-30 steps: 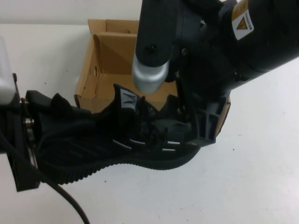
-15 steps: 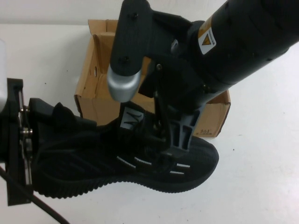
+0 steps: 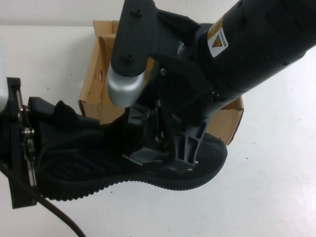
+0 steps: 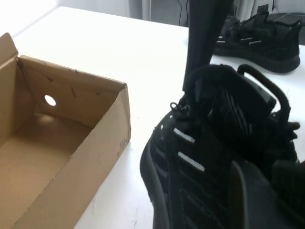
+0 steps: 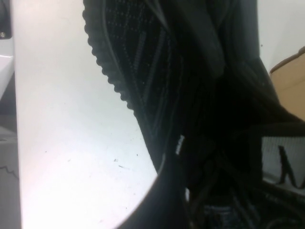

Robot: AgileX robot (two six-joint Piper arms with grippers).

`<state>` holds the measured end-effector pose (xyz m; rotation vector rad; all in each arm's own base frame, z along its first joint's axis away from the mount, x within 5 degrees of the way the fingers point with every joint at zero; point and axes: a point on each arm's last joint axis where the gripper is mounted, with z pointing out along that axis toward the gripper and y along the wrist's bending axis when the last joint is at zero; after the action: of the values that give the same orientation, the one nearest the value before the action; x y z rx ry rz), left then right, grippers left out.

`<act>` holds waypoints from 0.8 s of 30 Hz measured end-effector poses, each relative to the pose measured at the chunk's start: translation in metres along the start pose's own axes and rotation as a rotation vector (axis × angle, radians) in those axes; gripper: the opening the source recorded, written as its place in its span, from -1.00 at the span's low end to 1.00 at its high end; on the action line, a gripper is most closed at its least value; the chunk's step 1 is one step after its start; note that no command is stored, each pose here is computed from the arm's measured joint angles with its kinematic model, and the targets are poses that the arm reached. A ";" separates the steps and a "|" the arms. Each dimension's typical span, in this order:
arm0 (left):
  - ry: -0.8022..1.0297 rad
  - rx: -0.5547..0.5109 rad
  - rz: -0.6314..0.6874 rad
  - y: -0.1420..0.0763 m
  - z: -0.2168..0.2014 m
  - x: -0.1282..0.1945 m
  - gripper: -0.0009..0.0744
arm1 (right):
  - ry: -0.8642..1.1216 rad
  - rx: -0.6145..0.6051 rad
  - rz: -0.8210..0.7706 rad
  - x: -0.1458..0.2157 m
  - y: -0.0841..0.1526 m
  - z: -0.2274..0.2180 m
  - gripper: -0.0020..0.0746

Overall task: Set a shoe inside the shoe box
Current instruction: Hand over the shoe, then place the shoe in the shoe box

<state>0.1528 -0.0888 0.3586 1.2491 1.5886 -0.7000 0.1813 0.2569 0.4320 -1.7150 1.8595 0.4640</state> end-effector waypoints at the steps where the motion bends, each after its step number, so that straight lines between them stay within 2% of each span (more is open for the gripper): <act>1: 0.000 0.000 0.000 0.000 0.000 0.000 -0.83 | 0.003 -0.002 0.001 0.001 0.000 0.001 0.55; 5: -0.008 0.000 0.003 0.000 0.000 -0.001 -0.83 | 0.013 -0.007 0.006 0.003 0.000 0.005 0.53; 8: -0.019 0.000 0.013 0.000 0.000 -0.002 -0.83 | 0.027 -0.003 0.034 0.005 -0.001 0.009 0.37; 10: -0.025 0.000 0.014 0.000 0.000 -0.002 -0.83 | 0.048 0.009 0.055 0.008 -0.003 0.012 0.10; 13: -0.025 0.000 0.016 0.000 0.000 -0.002 -0.83 | 0.069 0.028 0.057 0.009 -0.006 0.017 -0.57; 15: -0.025 -0.002 0.017 0.000 0.000 -0.002 -0.83 | 0.073 0.030 0.056 0.009 -0.007 0.019 -0.77; 18: -0.025 -0.008 0.018 0.001 0.000 -0.002 -0.83 | 0.074 0.030 0.056 0.009 -0.007 0.019 -0.87; 22: -0.026 -0.028 -0.002 0.003 0.000 -0.002 -0.82 | 0.067 0.042 0.055 0.009 -0.008 0.019 -0.89; 24: -0.034 -0.048 -0.042 0.004 0.000 -0.003 -0.72 | 0.067 0.044 0.055 0.009 -0.008 0.019 -0.89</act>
<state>0.1569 -0.0885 0.3620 1.1660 1.5985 -0.7020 0.1924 0.2605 0.4130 -1.6731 1.9541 0.3884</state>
